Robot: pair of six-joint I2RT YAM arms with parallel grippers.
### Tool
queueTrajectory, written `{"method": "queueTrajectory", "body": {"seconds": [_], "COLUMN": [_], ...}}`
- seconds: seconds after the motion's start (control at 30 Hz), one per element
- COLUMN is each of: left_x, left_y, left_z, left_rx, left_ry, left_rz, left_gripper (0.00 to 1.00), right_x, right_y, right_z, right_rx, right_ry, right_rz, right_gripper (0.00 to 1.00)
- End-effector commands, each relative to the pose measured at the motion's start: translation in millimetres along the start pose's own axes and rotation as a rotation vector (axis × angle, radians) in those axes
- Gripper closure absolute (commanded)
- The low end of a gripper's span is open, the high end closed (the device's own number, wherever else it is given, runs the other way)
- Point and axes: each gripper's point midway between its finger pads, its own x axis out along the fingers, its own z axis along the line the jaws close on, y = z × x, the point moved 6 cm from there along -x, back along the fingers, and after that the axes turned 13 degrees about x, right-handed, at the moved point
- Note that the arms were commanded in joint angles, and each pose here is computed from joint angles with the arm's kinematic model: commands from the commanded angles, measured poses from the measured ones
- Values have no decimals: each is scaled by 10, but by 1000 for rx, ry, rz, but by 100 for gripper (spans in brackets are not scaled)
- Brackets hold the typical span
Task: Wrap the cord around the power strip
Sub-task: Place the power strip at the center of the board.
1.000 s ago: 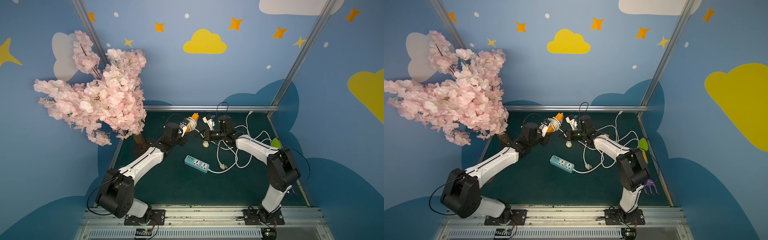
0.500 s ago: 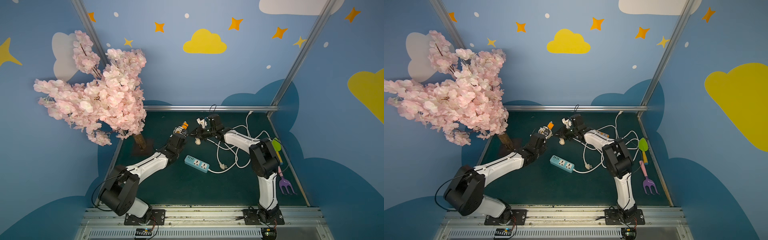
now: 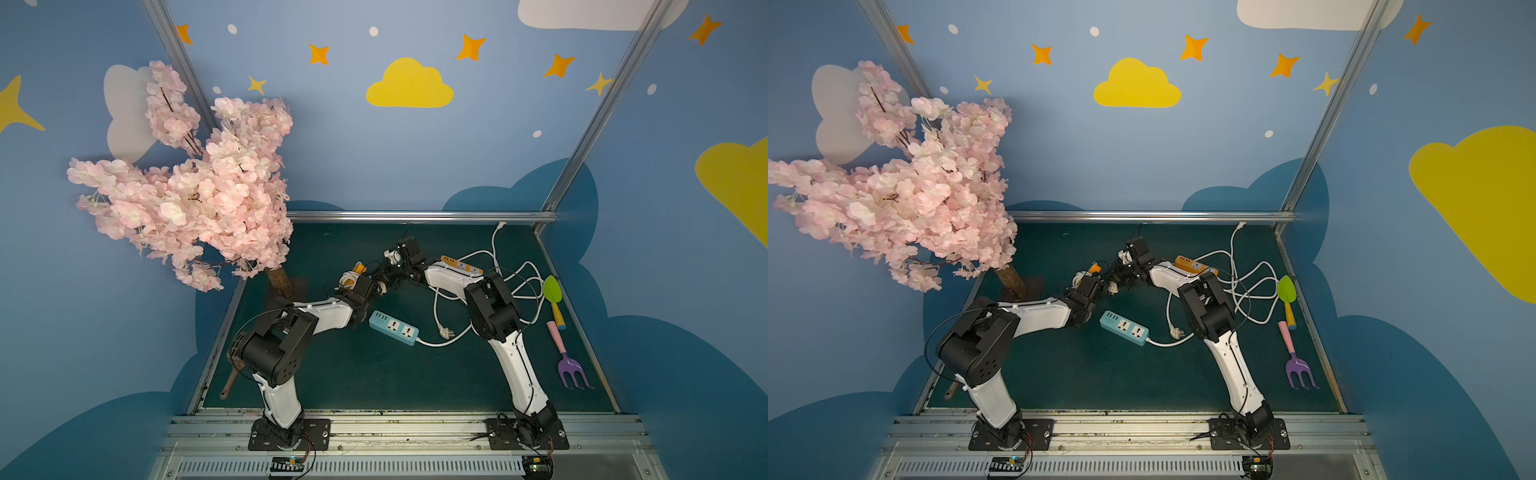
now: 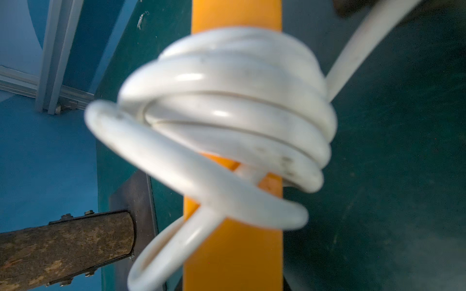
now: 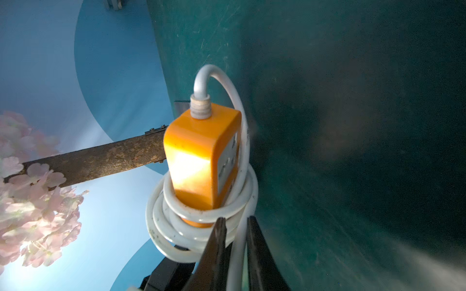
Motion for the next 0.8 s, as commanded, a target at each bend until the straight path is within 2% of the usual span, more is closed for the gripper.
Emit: {"method": "queueTrajectory", "body": {"seconds": [0.0,0.3,0.57,0.67,0.77], "left_x": [95,100,72,63,58], "left_y": [411,414,399,400,392], "left_z": [-65,-64,-95,-97,-103], "left_rx": [131,140,150,148,148], "left_ry": [-5,-2,-11,-16,-16], "left_rz": [194,197,192,189,185], "left_gripper": [97,96,94,93,92], "right_x": [-180,-397,-140,-22,119], "right_y": [-210,-376,-352,-326,-322], "right_z": [297,349,420,465,443], "right_rx": [-49,-80,-41,-34,-15], "right_ry": [-102,-90,-76,-80,-80], "right_rz": [-34,-49,-2,15,33], "right_gripper": [94,58,27,22,22]}}
